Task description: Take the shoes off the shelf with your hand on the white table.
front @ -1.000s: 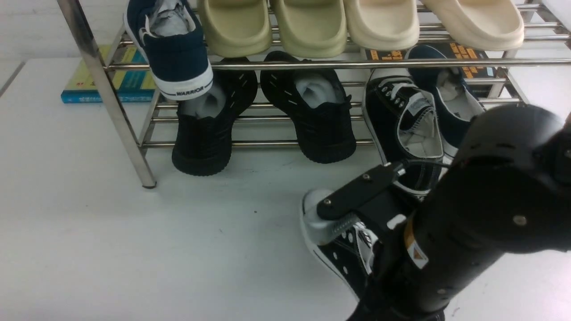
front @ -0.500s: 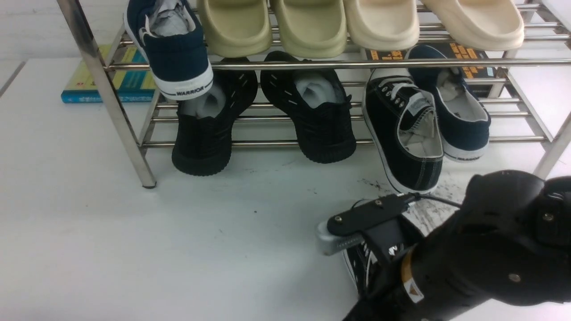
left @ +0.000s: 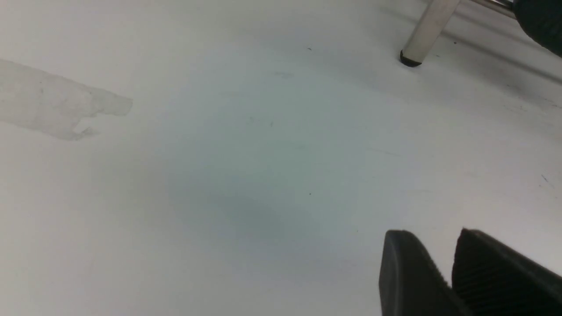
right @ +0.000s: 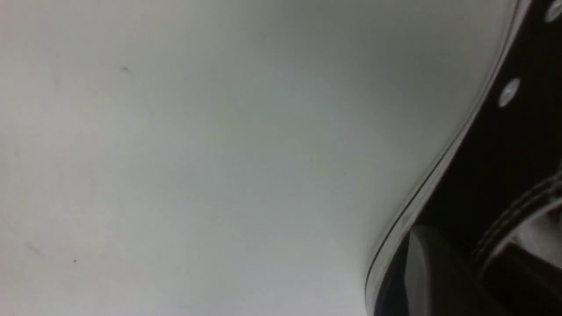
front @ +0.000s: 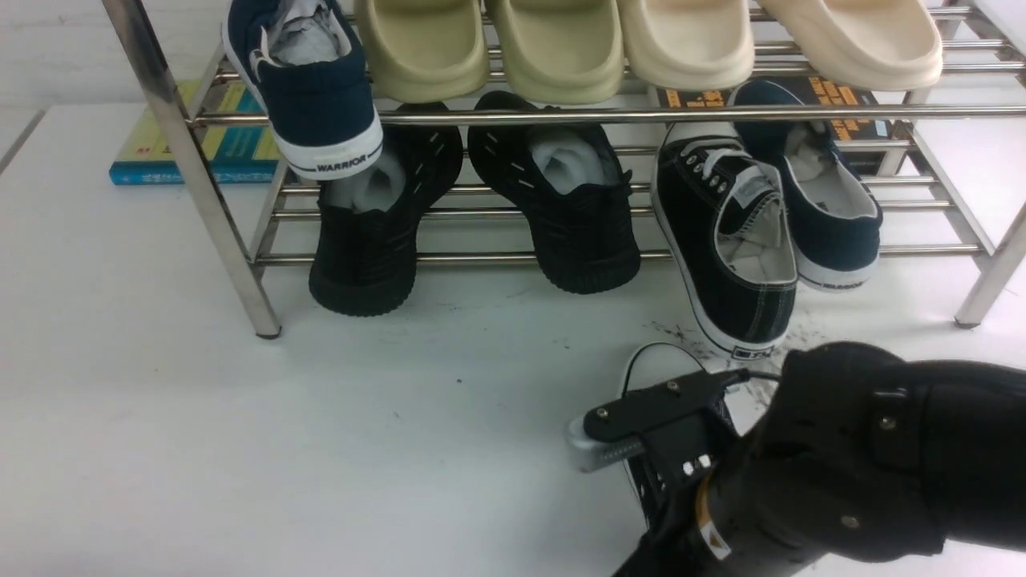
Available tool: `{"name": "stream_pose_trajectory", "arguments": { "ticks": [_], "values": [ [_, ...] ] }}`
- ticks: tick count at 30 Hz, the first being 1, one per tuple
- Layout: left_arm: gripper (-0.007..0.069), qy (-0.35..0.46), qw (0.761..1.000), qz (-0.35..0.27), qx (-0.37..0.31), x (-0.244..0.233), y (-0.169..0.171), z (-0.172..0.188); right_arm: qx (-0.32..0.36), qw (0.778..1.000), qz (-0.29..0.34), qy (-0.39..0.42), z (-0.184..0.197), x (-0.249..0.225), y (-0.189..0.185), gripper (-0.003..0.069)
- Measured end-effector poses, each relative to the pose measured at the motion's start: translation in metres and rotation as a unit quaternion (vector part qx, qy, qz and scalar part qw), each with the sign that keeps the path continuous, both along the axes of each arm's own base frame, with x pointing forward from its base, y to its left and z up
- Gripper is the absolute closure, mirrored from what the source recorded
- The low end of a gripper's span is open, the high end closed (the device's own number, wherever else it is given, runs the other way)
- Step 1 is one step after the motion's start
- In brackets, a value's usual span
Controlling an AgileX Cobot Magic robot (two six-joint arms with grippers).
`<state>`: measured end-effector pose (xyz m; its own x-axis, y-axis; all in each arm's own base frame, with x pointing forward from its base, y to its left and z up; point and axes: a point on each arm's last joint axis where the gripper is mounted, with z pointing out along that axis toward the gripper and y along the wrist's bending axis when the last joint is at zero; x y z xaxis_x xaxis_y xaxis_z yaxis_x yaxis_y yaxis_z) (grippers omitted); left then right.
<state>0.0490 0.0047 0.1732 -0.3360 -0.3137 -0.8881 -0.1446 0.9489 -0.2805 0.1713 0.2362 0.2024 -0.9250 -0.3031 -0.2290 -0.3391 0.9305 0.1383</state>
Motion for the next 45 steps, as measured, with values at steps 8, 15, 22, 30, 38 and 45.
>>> {"name": "stream_pose_trajectory", "arguments": {
  "ticks": [8, 15, 22, 30, 38, 45],
  "values": [
    [0.0431, 0.000, 1.000, 0.000, 0.000, 0.000, 0.000, 0.000, -0.017, 0.999, 0.013, 0.028, 0.005, -0.005, -0.003, 0.0206],
    [0.0431, 0.000, 1.000, 0.000, 0.000, 0.000, 0.000, 0.000, -0.008, 0.998, 0.061, 0.011, 0.056, -0.011, -0.009, 0.0135],
    [0.0431, 0.000, 1.000, 0.000, 0.000, 0.000, 0.000, 0.000, -0.004, 0.993, 0.086, -0.085, 0.124, -0.016, -0.035, 0.0205],
    [0.0431, 0.000, 1.000, 0.000, 0.000, 0.000, 0.000, 0.000, -0.010, 0.984, 0.032, -0.175, 0.160, 0.009, -0.059, 0.0566],
    [0.0431, 0.000, 1.000, 0.000, 0.000, 0.000, 0.000, 0.000, 0.009, 0.974, -0.076, -0.215, 0.149, 0.075, -0.081, 0.0643],
    [0.0431, 0.000, 1.000, 0.000, 0.000, 0.000, 0.000, 0.000, 0.004, 0.971, -0.094, -0.220, 0.124, 0.110, -0.081, 0.0473]
  ]
}}
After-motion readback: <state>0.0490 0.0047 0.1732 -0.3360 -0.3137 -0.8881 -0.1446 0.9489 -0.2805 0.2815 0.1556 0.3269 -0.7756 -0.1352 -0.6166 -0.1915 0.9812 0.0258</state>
